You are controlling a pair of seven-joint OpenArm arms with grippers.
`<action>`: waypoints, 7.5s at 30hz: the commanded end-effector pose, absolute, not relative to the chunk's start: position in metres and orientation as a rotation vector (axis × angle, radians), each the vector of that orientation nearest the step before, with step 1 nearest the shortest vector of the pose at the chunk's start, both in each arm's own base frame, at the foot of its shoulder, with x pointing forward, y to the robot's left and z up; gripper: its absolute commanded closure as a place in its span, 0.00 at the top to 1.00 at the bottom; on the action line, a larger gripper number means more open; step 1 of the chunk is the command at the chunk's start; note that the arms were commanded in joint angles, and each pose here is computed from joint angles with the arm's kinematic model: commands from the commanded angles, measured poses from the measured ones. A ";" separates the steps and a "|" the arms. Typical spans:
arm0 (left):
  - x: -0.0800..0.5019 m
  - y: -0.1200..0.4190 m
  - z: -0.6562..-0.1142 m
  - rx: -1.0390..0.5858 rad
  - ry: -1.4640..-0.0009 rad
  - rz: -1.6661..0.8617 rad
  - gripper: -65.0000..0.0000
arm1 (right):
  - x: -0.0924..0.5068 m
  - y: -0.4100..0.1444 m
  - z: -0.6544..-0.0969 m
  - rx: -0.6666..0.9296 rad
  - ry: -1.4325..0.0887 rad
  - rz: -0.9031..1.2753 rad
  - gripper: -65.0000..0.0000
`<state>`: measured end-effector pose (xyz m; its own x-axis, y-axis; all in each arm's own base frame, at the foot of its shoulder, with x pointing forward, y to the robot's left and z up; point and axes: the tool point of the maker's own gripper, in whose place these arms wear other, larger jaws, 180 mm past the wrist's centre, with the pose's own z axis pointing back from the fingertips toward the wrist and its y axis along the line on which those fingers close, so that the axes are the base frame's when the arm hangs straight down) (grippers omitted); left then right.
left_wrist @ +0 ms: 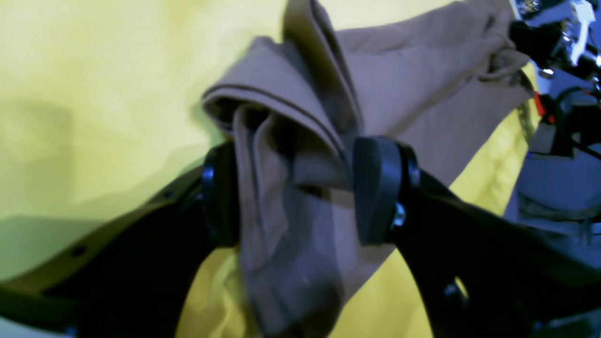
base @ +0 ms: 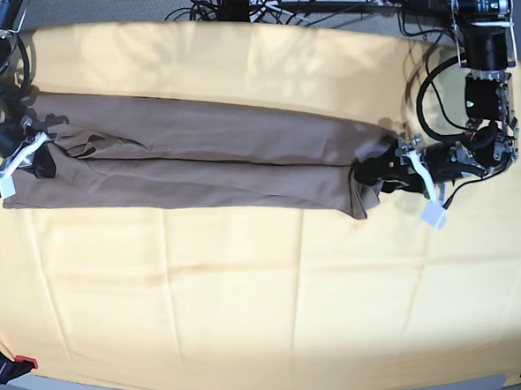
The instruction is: Fold the T-shirt properly
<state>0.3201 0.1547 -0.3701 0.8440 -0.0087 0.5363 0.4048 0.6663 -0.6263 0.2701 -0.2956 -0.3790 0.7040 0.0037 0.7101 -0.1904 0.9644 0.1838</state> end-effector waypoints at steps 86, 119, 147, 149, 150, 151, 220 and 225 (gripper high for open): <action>0.305 -0.109 -0.239 -1.682 -0.622 -0.428 0.00 | 0.279 -0.297 -0.362 0.285 -0.838 0.105 0.06; 0.334 0.059 -0.298 -1.212 -0.629 -0.428 0.67 | 0.225 -0.376 -0.382 0.217 -0.781 -0.334 0.74; 0.335 0.076 -0.300 -1.170 -0.627 -0.427 0.67 | 0.218 -0.339 -0.359 0.563 -0.719 -0.207 0.74; 0.335 0.076 -0.300 -1.170 -0.627 -0.427 0.67 | 0.218 -0.340 -0.358 0.559 -0.717 -0.203 0.74; 0.335 0.076 -0.300 -1.170 -0.626 -0.427 0.67 | 0.218 -0.340 -0.358 0.559 -0.718 -0.203 0.74; 0.335 0.076 -0.300 -1.169 -0.626 -0.427 0.67 | 0.218 -0.340 -0.358 0.559 -0.718 -0.203 0.74; 0.335 0.115 -0.303 -1.067 -0.616 -0.426 0.67 | 0.272 -0.069 -0.250 0.648 -1.029 0.576 0.00; 0.335 0.115 -0.303 -1.068 -0.616 -0.426 0.67 | 0.265 -0.031 -0.265 0.635 -0.986 0.703 0.12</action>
